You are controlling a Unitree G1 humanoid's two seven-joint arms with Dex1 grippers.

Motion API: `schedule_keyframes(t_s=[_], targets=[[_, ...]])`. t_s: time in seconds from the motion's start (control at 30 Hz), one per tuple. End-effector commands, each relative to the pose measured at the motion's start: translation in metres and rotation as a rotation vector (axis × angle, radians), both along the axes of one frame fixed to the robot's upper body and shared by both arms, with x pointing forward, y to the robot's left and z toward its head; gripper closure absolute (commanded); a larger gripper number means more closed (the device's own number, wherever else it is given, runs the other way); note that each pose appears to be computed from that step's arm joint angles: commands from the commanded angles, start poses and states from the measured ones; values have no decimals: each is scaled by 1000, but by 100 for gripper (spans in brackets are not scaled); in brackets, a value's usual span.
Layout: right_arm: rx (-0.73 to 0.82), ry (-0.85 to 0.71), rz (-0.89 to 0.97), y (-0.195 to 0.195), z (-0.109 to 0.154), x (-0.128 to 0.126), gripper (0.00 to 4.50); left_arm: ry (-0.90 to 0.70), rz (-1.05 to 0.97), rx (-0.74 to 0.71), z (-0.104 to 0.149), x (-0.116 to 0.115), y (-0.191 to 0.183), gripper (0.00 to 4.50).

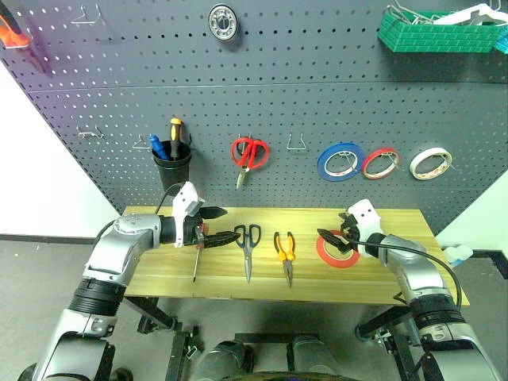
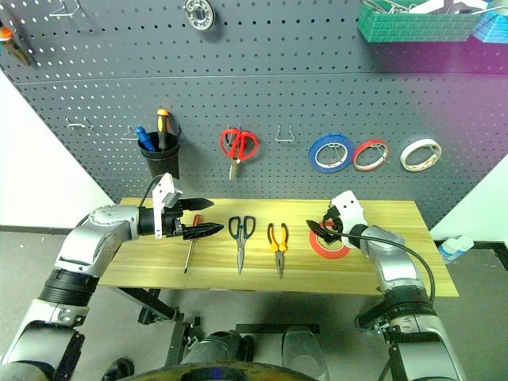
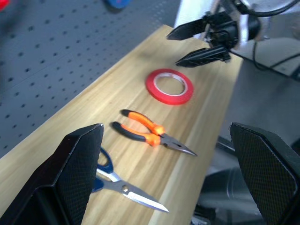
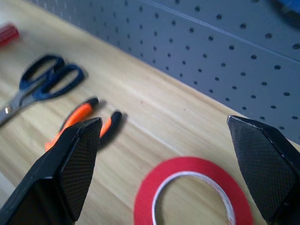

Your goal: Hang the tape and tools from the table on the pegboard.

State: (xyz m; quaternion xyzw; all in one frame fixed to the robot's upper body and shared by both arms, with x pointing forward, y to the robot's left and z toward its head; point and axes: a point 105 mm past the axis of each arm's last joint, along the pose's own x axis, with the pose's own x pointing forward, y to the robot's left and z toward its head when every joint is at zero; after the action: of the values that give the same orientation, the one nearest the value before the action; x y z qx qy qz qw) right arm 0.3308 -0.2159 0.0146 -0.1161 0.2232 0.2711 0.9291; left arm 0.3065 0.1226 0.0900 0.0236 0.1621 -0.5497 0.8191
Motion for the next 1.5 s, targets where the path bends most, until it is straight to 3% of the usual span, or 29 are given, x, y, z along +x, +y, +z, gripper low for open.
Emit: schedule_keyframes(t_s=[0.03, 0.17, 0.47, 0.9, 1.5], targets=[[-79, -33, 65, -1, 19, -2, 0, -71, -15, -8, 18, 4, -3, 2], [-79, -48, 75, 3, 36, -2, 0, -85, -2, -19, 20, 6, -5, 2], [-113, 31, 83, 19, 5, -23, 0, -80, 22, -38, 20, 1, -10, 2], [-124, 55, 12, 11, -1, -12, 0, -59, 48, -50, 25, -10, -11, 2], [-215, 192, -69, -19, -15, -18, 0, -71, -17, -78, 36, -27, -16, 2]])
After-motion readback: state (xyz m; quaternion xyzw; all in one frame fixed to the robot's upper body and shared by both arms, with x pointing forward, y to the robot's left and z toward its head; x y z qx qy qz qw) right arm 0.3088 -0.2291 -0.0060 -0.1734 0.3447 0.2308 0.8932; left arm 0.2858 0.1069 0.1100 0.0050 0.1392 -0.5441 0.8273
